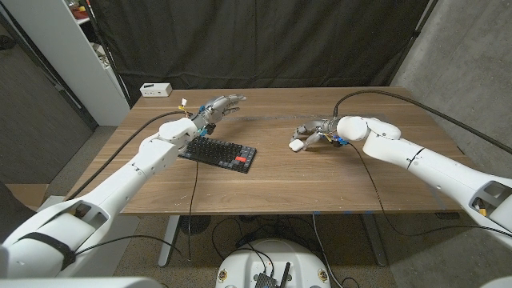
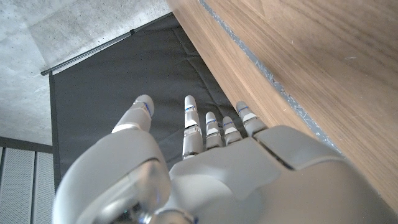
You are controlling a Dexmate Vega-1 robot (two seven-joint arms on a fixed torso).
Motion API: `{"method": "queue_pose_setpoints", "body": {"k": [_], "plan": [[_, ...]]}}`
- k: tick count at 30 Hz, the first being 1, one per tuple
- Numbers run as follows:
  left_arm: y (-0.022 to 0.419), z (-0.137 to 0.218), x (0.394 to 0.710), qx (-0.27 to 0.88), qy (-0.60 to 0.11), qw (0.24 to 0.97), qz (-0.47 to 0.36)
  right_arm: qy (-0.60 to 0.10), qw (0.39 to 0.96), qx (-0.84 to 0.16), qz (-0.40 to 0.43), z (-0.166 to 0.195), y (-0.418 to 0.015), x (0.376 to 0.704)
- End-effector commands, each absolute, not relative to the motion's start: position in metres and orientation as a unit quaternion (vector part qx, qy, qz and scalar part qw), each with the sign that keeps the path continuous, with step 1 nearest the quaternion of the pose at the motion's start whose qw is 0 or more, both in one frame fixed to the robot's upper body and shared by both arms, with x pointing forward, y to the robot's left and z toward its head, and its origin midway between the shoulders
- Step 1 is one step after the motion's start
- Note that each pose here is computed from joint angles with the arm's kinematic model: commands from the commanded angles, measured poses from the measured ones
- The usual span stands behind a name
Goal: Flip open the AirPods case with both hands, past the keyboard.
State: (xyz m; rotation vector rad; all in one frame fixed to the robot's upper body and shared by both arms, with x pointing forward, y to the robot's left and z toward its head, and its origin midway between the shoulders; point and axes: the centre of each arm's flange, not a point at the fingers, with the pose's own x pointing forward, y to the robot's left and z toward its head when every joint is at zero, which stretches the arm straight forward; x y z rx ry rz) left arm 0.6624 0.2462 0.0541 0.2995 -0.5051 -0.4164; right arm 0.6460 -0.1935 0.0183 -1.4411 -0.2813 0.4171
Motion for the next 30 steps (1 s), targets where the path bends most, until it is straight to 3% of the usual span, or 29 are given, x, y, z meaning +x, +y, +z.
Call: {"method": "queue_pose_setpoints", "body": {"k": [1, 13, 30], "plan": [[0.234, 0.065, 0.663, 0.176, -0.209, 0.937, -0.216, -0.162, 0.717, -0.659, 0.158, 0.052, -0.189, 0.636], [0.216, 0.081, 0.661, 0.214, -0.175, 0.931, -0.238, -0.201, 0.685, -0.688, 0.130, 0.087, -0.169, 0.628], [0.192, 0.079, 0.672, 0.225, -0.145, 0.924, -0.273, -0.241, 0.659, -0.703, 0.112, 0.107, -0.136, 0.621]]}}
